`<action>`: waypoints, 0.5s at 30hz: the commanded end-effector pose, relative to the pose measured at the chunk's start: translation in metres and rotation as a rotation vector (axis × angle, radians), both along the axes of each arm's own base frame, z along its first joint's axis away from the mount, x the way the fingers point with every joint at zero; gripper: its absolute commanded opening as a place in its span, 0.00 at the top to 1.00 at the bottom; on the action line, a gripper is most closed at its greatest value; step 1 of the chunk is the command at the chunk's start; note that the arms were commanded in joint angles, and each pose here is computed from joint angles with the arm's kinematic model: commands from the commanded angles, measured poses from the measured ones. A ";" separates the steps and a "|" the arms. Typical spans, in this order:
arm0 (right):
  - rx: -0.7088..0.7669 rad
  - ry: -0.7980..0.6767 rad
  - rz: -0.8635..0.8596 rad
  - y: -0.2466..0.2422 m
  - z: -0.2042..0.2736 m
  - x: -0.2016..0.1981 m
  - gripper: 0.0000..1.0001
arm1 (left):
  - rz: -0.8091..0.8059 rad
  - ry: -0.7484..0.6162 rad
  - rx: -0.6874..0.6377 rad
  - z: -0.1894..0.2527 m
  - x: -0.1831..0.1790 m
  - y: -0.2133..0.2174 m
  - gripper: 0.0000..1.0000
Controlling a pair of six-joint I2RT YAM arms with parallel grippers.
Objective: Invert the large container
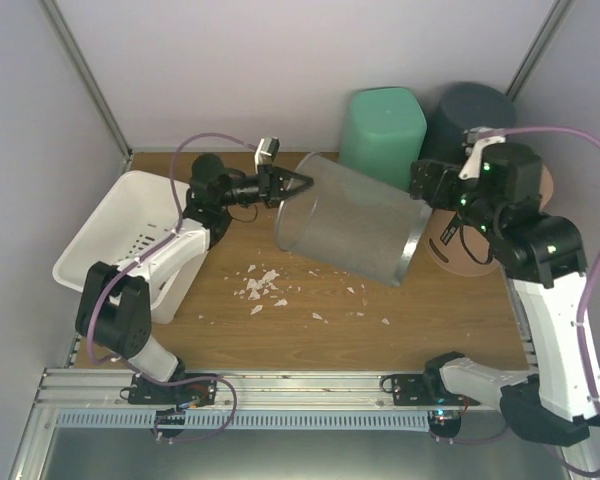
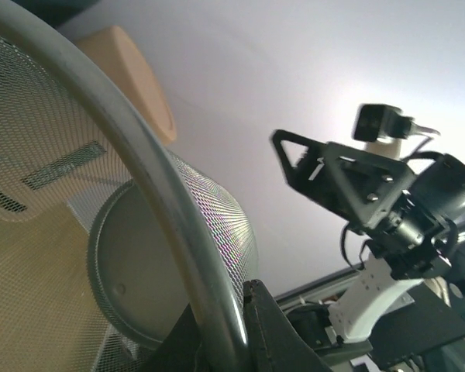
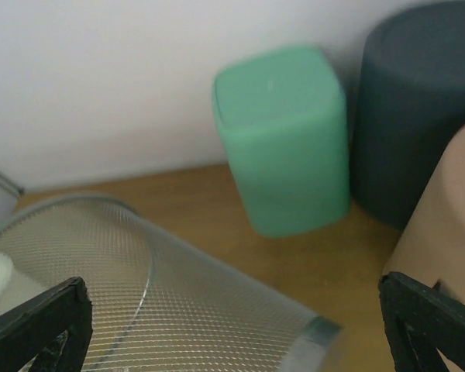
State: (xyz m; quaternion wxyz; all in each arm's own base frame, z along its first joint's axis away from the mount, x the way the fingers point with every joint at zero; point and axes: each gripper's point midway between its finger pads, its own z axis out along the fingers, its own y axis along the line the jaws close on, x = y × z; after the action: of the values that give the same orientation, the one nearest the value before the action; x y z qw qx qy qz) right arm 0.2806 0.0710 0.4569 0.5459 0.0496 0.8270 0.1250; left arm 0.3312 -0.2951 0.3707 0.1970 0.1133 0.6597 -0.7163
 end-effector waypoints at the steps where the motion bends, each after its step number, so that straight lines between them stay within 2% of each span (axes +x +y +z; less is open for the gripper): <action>1: 0.025 0.202 0.035 0.011 -0.059 -0.008 0.00 | -0.016 -0.022 -0.101 0.000 -0.007 -0.015 1.00; 5: 0.036 0.234 0.007 0.005 -0.067 -0.017 0.00 | -0.009 0.046 -0.133 -0.025 0.000 -0.024 1.00; 12: 0.063 0.327 -0.019 0.001 -0.093 -0.033 0.00 | -0.046 0.127 -0.221 -0.043 0.014 -0.037 1.00; 15: 0.094 0.378 0.001 0.007 -0.111 -0.039 0.00 | -0.076 0.135 -0.214 -0.051 0.014 -0.050 1.00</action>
State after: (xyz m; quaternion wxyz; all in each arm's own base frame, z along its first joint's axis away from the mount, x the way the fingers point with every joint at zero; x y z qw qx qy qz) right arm 0.2533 0.0727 0.3709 0.4218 0.0823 0.8930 0.1337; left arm 0.3588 -0.3378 0.2608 0.0868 0.0032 0.6579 -0.7481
